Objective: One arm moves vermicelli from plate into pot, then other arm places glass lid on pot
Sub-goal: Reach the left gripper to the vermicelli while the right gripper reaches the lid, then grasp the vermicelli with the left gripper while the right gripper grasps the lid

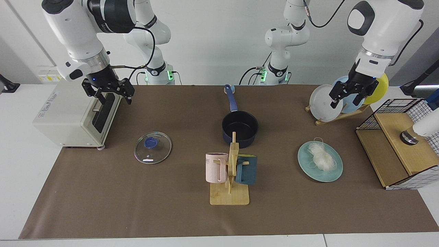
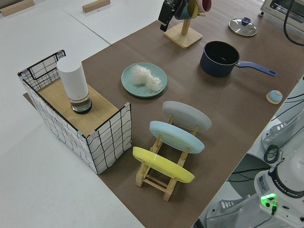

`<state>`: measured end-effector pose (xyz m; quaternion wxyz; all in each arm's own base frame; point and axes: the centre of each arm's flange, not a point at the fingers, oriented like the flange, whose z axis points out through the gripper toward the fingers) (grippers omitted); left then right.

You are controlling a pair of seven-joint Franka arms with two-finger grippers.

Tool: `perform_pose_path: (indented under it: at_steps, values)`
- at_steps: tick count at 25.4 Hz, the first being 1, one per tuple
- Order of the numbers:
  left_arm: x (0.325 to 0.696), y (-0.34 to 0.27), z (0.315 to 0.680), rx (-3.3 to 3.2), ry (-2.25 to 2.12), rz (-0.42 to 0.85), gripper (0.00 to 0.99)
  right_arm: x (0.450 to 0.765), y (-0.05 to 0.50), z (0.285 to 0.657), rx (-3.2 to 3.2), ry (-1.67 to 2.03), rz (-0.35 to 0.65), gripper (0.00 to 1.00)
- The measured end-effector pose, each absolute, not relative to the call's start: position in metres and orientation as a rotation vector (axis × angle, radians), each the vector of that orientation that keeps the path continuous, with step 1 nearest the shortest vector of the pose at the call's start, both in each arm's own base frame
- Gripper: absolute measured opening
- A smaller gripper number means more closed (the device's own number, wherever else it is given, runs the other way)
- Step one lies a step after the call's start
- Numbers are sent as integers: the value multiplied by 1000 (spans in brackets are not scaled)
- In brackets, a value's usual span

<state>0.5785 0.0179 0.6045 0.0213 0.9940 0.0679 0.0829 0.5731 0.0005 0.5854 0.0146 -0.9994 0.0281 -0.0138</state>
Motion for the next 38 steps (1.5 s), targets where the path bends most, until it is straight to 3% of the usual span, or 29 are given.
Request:
perform_pose_path:
  at_steps: [10, 18, 27, 33, 38]
  values:
    - [619, 31, 516, 3081, 244, 168, 991, 590, 23, 525, -3108, 132, -34, 1000]
    - [622, 50, 483, 3098, 269, 128, 991, 594, 35, 464, -3104, 163, -41, 1000]
    - [635, 45, 428, 3087, 339, 111, 991, 593, 53, 403, -3113, 235, -39, 1000]
    - [651, 33, 366, 3067, 436, 87, 991, 590, 55, 366, -3113, 277, -36, 1000]
    - [654, 30, 347, 3065, 451, 67, 991, 587, 55, 343, -3114, 304, -11, 1000]
